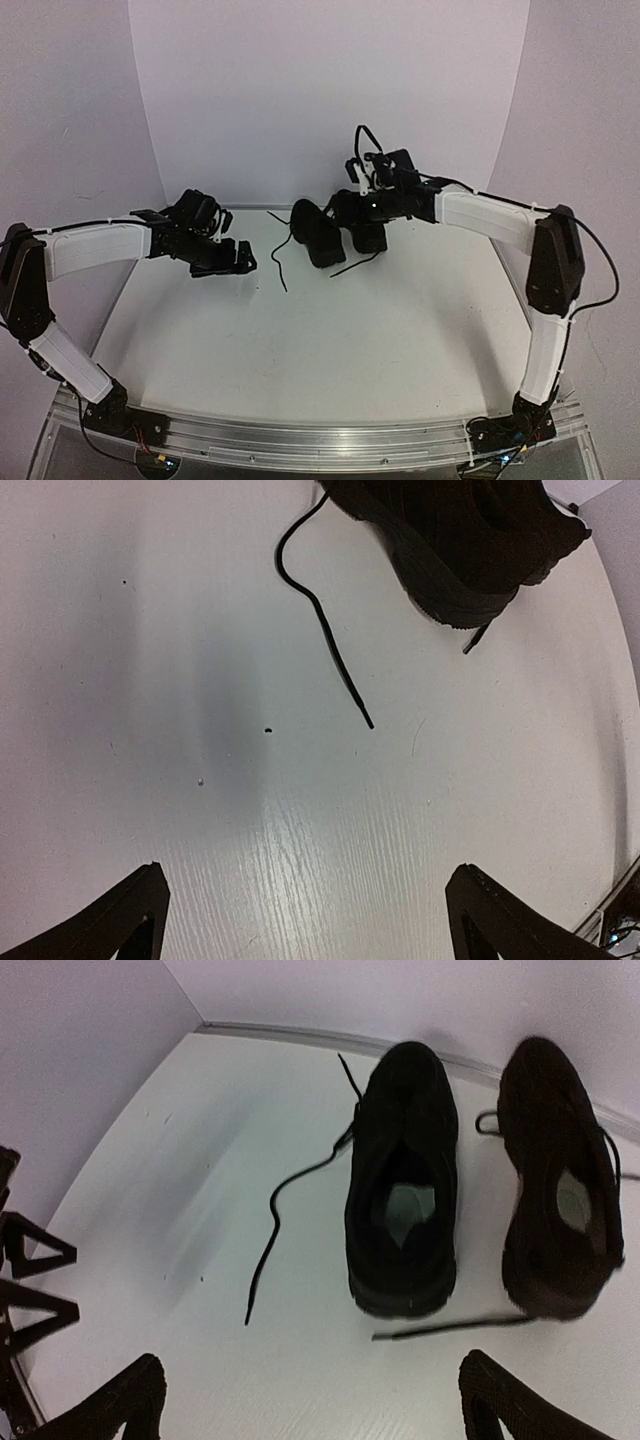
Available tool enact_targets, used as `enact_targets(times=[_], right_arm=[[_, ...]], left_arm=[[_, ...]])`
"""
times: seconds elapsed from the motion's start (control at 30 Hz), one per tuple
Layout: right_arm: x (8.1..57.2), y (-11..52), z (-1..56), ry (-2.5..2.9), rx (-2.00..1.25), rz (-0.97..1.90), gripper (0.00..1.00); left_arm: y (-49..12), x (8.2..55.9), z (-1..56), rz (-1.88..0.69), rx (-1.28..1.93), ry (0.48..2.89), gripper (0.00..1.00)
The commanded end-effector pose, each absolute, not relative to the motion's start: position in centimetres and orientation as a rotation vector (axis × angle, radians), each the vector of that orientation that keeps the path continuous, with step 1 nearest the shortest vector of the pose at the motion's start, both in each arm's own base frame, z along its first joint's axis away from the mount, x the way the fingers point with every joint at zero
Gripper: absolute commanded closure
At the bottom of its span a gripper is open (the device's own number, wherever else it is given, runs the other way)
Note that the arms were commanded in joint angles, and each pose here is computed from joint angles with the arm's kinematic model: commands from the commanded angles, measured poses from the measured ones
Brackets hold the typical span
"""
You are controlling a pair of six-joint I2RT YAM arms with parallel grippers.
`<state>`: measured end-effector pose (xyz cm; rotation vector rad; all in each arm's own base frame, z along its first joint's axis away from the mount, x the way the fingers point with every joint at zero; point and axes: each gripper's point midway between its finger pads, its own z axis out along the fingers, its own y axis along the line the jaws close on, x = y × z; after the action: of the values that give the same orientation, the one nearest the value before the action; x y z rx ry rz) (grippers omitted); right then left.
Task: Tie the shoes
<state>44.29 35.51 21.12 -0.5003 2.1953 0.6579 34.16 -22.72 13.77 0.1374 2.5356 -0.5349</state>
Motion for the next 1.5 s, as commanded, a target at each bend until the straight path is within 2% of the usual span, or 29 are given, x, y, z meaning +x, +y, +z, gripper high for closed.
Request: enact_targets(times=[0.0, 0.1, 0.23, 0.37, 0.6, 0.73, 0.83, 0.9, 1.03, 1.1, 1.47], right_arm=[[48.5, 36.2, 19.2, 2.255, -0.513, 0.533, 0.03], [51.4, 36.0, 18.8, 2.258, -0.452, 0.545, 0.08], [53.8, 36.2, 16.5, 2.277, -0.426, 0.581, 0.22], [54.5, 37.2, 13.2, 2.32, -0.435, 0.623, 0.33], [55.0, 37.1, 9.0, 2.382, -0.435, 0.614, 0.45], [54.2, 37.7, 8.6, 2.401, -0.45, 0.678, 0.62], [53.5, 38.2, 9.2, 2.408, -0.446, 0.742, 0.7], [53.2, 38.3, 9.9, 2.407, -0.439, 0.773, 0.82], [52.2, 38.4, 12.3, 2.394, -0.427, 0.823, 0.97], [51.6, 38.5, 13.9, 2.379, -0.418, 0.837, 1.0], [46.5, 37.8, 21.2, 2.298, -0.264, 0.967, 1.0]], left_arm=[[-23.0, 34.1, 16.0, -0.602, 0.114, 2.46, 0.0], [-22.9, 33.7, 15.7, -0.622, 0.098, 2.456, 0.0], [-22.7, 33.3, 15.6, -0.63, 0.083, 2.452, 0.0], [-22.2, 33.1, 15.5, -0.605, 0.08, 2.449, 0.0], [-22.0, 33.2, 15.6, -0.591, 0.075, 2.442, 0.0], [-22.0, 33.3, 15.4, -0.588, 0.071, 2.445, 0.0], [-22.0, 33.4, 15.5, -0.587, 0.068, 2.446, 0.0], [-22.0, 33.5, 15.6, -0.586, 0.067, 2.442, 0.0], [-21.8, 33.6, 16.1, -0.574, 0.061, 2.434, 0.0], [-21.8, 33.6, 16.4, -0.573, 0.059, 2.427, 0.0], [-21.5, 33.6, 18.0, -0.583, 0.035, 2.398, 0.0]])
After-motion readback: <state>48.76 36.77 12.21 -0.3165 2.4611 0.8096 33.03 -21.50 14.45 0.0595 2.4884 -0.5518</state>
